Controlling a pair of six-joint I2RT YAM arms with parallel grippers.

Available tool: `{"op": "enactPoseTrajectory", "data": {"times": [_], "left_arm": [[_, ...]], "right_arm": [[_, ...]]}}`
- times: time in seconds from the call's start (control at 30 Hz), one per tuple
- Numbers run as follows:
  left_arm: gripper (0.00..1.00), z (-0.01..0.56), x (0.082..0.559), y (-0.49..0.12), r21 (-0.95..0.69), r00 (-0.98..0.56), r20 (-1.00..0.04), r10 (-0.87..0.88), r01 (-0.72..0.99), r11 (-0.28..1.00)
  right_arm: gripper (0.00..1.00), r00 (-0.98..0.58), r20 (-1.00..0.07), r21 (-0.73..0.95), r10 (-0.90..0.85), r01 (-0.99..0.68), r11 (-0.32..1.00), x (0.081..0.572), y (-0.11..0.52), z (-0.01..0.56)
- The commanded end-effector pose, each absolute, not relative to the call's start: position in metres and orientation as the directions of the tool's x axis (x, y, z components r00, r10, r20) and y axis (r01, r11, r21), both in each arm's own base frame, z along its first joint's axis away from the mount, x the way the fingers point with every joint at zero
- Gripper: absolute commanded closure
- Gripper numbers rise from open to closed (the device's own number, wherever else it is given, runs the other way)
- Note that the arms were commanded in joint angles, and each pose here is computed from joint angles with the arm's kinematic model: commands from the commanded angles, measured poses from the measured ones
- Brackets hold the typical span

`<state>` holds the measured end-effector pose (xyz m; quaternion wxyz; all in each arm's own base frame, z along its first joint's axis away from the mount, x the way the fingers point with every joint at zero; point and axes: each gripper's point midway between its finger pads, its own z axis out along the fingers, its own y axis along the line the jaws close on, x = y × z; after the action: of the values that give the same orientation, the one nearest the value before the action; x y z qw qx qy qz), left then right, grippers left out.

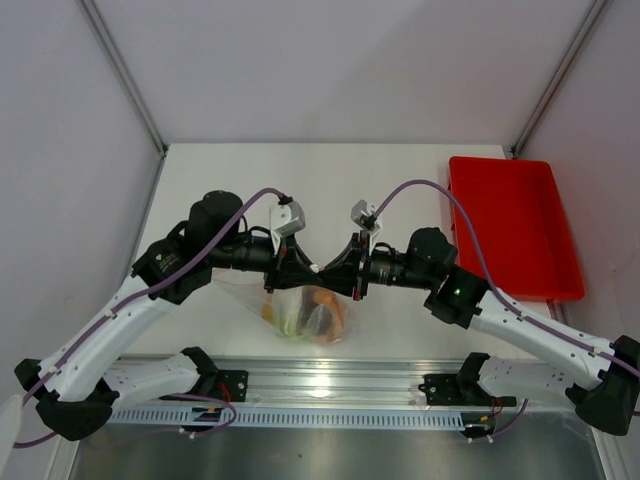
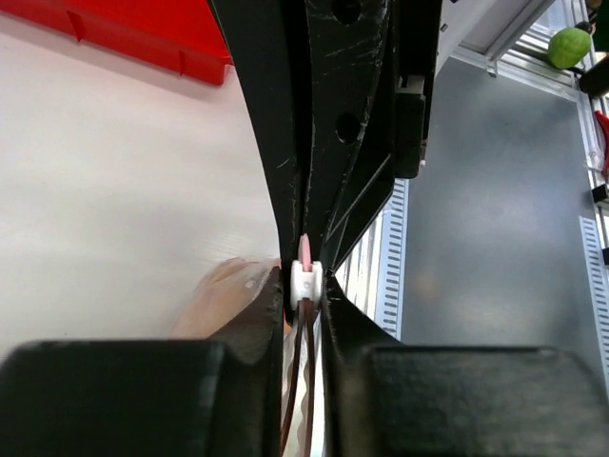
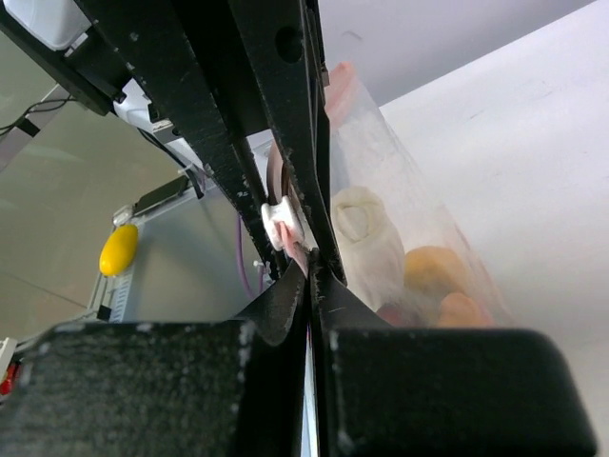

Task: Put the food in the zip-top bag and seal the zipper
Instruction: Zip the zipper food storage bag at the center of the board.

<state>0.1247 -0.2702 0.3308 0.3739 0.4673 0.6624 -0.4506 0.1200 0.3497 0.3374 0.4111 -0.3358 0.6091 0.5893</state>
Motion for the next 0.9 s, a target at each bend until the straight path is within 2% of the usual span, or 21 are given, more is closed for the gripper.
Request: {"op": "enactPoseTrajectory", "data": {"times": [0.0, 0.07, 0.27, 0.33, 0.37, 0.47, 0.5, 0.57, 0.63, 0.7, 0.87], "left_arm": [[0.92, 0.322, 0.138, -0.264, -0.228, -0.286, -0.913, 0.292, 0.949, 0.218], [1.00, 0.322, 0.138, -0.264, -0.234, -0.289, -0.913, 0.289, 0.949, 0.211], [0.99, 0.325, 0.135, -0.263, -0.239, -0.287, -0.916, 0.280, 0.951, 0.194], [1.00, 0.328, 0.135, -0.261, -0.236, -0.282, -0.920, 0.273, 0.953, 0.189], [1.00, 0.330, 0.133, -0.261, -0.239, -0.281, -0.921, 0.270, 0.955, 0.176], [0.99, 0.333, 0.133, -0.261, -0.243, -0.280, -0.923, 0.264, 0.956, 0.164], [0.99, 0.333, 0.131, -0.261, -0.246, -0.280, -0.923, 0.264, 0.957, 0.156], [1.00, 0.336, 0.130, -0.261, -0.245, -0.278, -0.925, 0.258, 0.957, 0.153], [0.99, 0.336, 0.134, -0.260, -0.241, -0.281, -0.925, 0.255, 0.954, 0.176], [0.77, 0.337, 0.134, -0.257, -0.239, -0.282, -0.927, 0.249, 0.952, 0.189], [0.65, 0.340, 0.139, -0.253, -0.231, -0.278, -0.934, 0.224, 0.949, 0.216]], "right_arm": [[1.00, -0.347, -0.915, 0.347, 0.206, -0.937, -0.038, 0.102, 0.345, 0.398], [1.00, -0.341, -0.919, 0.343, 0.199, -0.939, -0.025, 0.104, 0.345, 0.396], [0.98, -0.313, -0.950, 0.313, 0.002, -0.950, -0.001, 0.103, 0.351, 0.364], [0.87, -0.285, -0.957, 0.285, -0.050, -0.959, 0.011, 0.106, 0.352, 0.356], [0.77, -0.283, -0.957, 0.282, -0.072, -0.959, 0.011, 0.105, 0.352, 0.351], [0.71, -0.247, -0.965, 0.249, -0.091, -0.968, -0.012, 0.104, 0.352, 0.349], [0.73, -0.244, -0.965, 0.248, -0.095, -0.969, -0.024, 0.103, 0.353, 0.348], [1.00, -0.250, -0.963, 0.254, -0.101, -0.967, -0.027, 0.103, 0.355, 0.348], [1.00, -0.266, -0.958, 0.270, -0.108, -0.963, -0.024, 0.104, 0.357, 0.344], [1.00, -0.270, -0.958, 0.273, -0.093, -0.962, -0.015, 0.105, 0.357, 0.345], [1.00, -0.287, -0.954, 0.289, -0.082, -0.957, -0.006, 0.104, 0.354, 0.340]]}}
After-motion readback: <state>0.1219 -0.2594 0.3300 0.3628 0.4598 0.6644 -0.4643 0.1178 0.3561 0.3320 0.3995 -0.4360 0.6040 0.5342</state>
